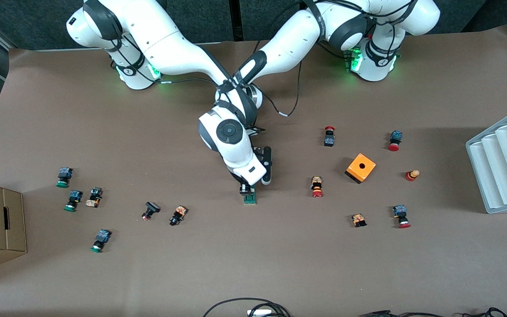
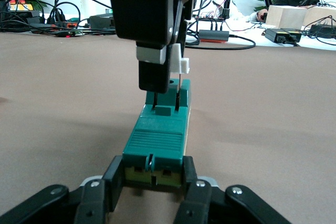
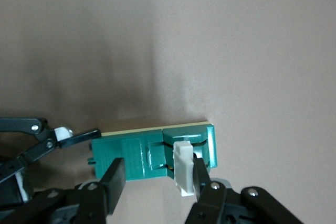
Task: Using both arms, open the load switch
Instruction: 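Tilt the white handle down toward the switch base with the right gripper, then press the white handle down into the switch contacts with the right gripper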
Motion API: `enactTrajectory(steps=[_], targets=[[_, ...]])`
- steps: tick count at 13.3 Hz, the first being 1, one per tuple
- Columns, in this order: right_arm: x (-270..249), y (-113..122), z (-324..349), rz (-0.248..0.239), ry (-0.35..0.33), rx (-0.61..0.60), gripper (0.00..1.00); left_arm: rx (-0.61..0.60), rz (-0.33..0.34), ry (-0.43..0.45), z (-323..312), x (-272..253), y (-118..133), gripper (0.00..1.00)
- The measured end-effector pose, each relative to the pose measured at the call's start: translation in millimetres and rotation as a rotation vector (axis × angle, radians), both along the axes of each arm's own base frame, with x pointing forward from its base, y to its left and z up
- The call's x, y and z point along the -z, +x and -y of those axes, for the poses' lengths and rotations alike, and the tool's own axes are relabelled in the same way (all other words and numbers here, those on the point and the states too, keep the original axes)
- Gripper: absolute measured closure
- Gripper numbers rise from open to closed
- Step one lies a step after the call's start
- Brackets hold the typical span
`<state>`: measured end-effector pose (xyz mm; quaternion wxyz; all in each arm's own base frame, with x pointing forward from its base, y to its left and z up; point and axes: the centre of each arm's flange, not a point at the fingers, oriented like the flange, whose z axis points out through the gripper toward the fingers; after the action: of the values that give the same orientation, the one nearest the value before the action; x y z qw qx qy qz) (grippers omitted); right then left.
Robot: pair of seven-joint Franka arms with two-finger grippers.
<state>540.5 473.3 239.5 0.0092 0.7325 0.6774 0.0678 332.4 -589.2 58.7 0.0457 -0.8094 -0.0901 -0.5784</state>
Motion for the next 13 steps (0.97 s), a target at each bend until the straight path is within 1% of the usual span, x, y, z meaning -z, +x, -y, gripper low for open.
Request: enactTrajectory(steps=[5, 6, 10, 13], targets=[[-3.8, -5.0, 1.8, -0.007, 0.002, -0.001, 0.44, 0.000, 0.000, 0.000, 0.0, 0.0, 0.0, 0.51], [-4.4, -5.5, 1.7, -0.007, 0.002, -0.001, 0.48, 0.000, 0.000, 0.000, 0.0, 0.0, 0.0, 0.51], [-5.1, -7.7, 1.3, -0.010, 0.003, -0.003, 0.49, 0.000, 0.000, 0.000, 0.0, 0.0, 0.0, 0.51], [-6.1, -16.2, -5.3, -0.016, 0.007, -0.010, 0.49, 0.000, 0.000, 0.000, 0.0, 0.0, 0.0, 0.51]])
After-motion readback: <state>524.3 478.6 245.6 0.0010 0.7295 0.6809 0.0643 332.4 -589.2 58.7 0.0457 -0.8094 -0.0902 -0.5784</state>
